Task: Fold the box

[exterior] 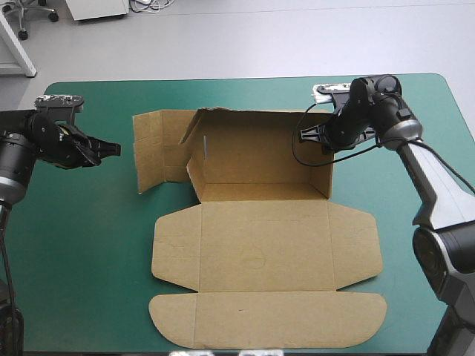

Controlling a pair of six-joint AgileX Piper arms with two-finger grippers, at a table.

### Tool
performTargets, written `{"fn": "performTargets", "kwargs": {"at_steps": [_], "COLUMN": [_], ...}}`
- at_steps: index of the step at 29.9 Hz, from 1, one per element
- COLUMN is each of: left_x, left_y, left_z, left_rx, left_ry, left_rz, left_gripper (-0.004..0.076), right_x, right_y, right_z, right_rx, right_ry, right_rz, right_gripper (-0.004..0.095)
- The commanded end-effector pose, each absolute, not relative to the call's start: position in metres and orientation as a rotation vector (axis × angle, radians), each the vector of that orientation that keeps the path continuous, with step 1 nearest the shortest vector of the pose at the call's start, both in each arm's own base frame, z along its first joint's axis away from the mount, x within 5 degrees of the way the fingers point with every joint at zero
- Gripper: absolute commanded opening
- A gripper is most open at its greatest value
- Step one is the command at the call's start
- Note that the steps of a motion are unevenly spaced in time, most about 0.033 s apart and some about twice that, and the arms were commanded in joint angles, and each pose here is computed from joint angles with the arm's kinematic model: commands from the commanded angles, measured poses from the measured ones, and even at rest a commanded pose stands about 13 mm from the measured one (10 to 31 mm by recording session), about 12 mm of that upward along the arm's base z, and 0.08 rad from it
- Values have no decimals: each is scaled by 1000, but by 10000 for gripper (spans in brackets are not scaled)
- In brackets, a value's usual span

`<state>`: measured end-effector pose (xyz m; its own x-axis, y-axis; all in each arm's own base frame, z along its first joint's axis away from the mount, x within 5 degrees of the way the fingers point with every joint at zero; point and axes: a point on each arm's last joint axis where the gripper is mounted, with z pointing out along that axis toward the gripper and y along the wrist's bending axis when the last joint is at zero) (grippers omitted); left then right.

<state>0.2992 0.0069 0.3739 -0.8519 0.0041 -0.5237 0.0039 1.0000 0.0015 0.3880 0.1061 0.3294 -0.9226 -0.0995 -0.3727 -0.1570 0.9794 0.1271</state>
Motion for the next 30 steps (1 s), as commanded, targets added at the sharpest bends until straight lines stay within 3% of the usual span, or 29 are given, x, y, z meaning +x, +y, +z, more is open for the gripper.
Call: {"fn": "performTargets", "kwargs": {"at_steps": [1, 5, 14, 18, 24, 30], "left_x": [292, 293, 295, 297, 297, 297], "left_y": [6, 6, 6, 6, 6, 6], "left_z": [394, 394, 396, 398, 398, 398], "left_rx": [14, 32, 36, 42, 42, 62], "left_ry": [2498, 2494, 2459, 2437, 2426, 2425], "left_rz": [-2, -1, -1, 3, 3, 11], "left_gripper": [220, 220, 220, 220, 220, 220], "right_x": [387, 384, 353, 333, 308, 286], "right_y": [102, 101, 106, 111, 124, 132], "right_z": [346, 353, 386, 404, 397, 384], "right_rx": [-198, -197, -269, -315, -323, -267], "right_ry": [2668, 2647, 2612, 2561, 2510, 2386], "right_rz": [216, 220, 210, 139, -18, 41], "right_gripper": [318, 428, 427, 427, 428, 427]}}
